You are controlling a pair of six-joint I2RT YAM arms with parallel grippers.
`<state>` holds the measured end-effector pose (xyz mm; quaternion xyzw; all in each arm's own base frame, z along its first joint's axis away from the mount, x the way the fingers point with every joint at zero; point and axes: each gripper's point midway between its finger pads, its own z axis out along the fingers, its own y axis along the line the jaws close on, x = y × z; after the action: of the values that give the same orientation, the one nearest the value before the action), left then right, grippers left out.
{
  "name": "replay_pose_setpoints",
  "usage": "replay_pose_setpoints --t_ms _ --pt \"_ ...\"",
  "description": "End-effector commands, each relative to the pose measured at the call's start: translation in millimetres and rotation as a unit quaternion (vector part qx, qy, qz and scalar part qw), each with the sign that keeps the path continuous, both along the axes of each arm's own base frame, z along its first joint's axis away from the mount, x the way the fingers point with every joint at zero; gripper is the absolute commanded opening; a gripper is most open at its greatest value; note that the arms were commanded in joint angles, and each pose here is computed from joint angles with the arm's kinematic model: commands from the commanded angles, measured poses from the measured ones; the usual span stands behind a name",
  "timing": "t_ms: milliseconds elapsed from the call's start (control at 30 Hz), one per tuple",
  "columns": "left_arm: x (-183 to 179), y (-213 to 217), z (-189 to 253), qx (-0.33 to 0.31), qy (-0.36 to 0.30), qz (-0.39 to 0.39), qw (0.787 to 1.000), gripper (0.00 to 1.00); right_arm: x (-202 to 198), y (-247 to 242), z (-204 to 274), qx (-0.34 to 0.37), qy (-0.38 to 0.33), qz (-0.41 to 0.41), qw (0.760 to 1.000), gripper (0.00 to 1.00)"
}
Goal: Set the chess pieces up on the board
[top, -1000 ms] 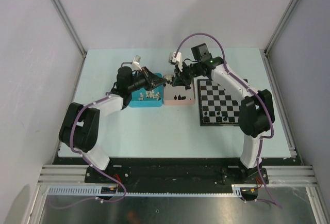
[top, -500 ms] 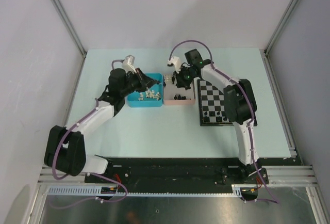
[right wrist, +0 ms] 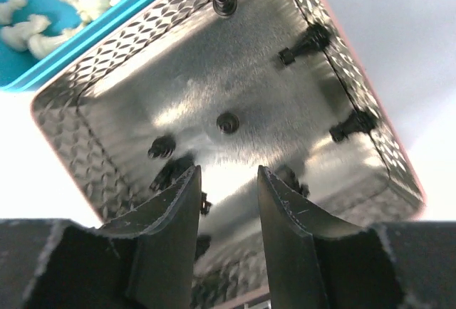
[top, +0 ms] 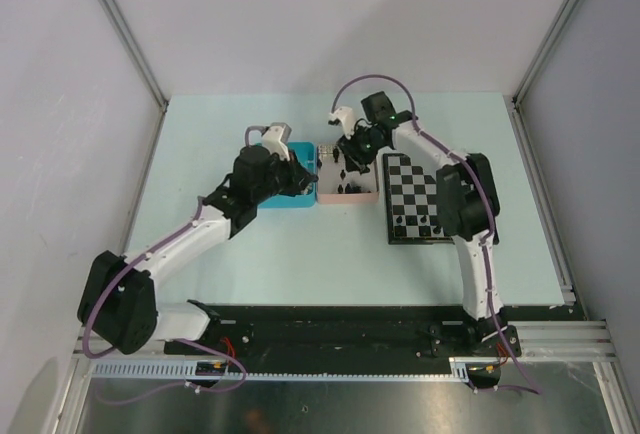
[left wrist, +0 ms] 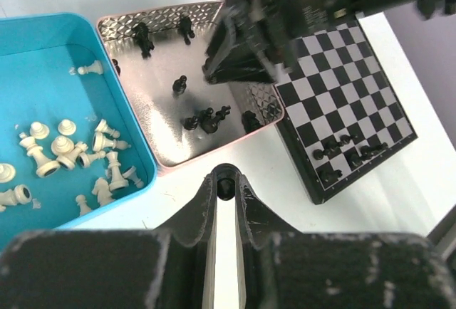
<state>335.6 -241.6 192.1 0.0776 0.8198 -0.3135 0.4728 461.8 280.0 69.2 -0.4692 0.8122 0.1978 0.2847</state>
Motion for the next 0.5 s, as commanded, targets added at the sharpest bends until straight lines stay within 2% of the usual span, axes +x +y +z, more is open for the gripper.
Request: replay_pose_setpoints --t_ms 0,33,100,167,200,267,333,367,400,467 --pt "0 -8 29 0.016 -0.051 -0.001 0.999 0.00 -6 -17 95 0.068 -0.046 -0.010 0.997 0.43" --pt "-3 -11 29 0.017 -0.054 -0.005 0.998 0.00 -12 -23 121 0.083 -0.064 -0.008 0.994 0.43" --pt "-11 -28 34 0.023 -0.065 -0.027 0.997 0.00 -26 -41 129 0.085 -0.057 -0.016 0.995 0.45" --pt "-21 -49 31 0.033 -0.068 -0.053 0.996 0.00 -40 -59 156 0.091 -0.077 -0.028 0.993 0.47" --pt "-22 -57 38 0.036 -0.080 -0.063 0.994 0.00 -50 -71 146 0.086 -0.061 -0.039 0.994 0.48" --pt "-32 -83 30 0.049 -0.080 -0.094 0.991 0.00 -60 -100 167 0.107 -0.075 -0.067 0.989 0.48" --pt "-33 -102 35 0.057 -0.093 -0.111 0.988 0.00 -69 -131 162 0.114 -0.068 -0.100 0.986 0.48" --pt "-37 -117 22 0.069 -0.084 -0.128 0.986 0.00 -75 -141 173 0.117 -0.081 -0.109 0.984 0.48" --pt "-37 -128 30 0.067 -0.093 -0.137 0.984 0.00 -80 -150 176 0.119 -0.085 -0.118 0.982 0.49" --pt "-41 -149 12 0.082 -0.081 -0.159 0.981 0.00 -87 -175 168 0.128 -0.069 -0.148 0.978 0.49"
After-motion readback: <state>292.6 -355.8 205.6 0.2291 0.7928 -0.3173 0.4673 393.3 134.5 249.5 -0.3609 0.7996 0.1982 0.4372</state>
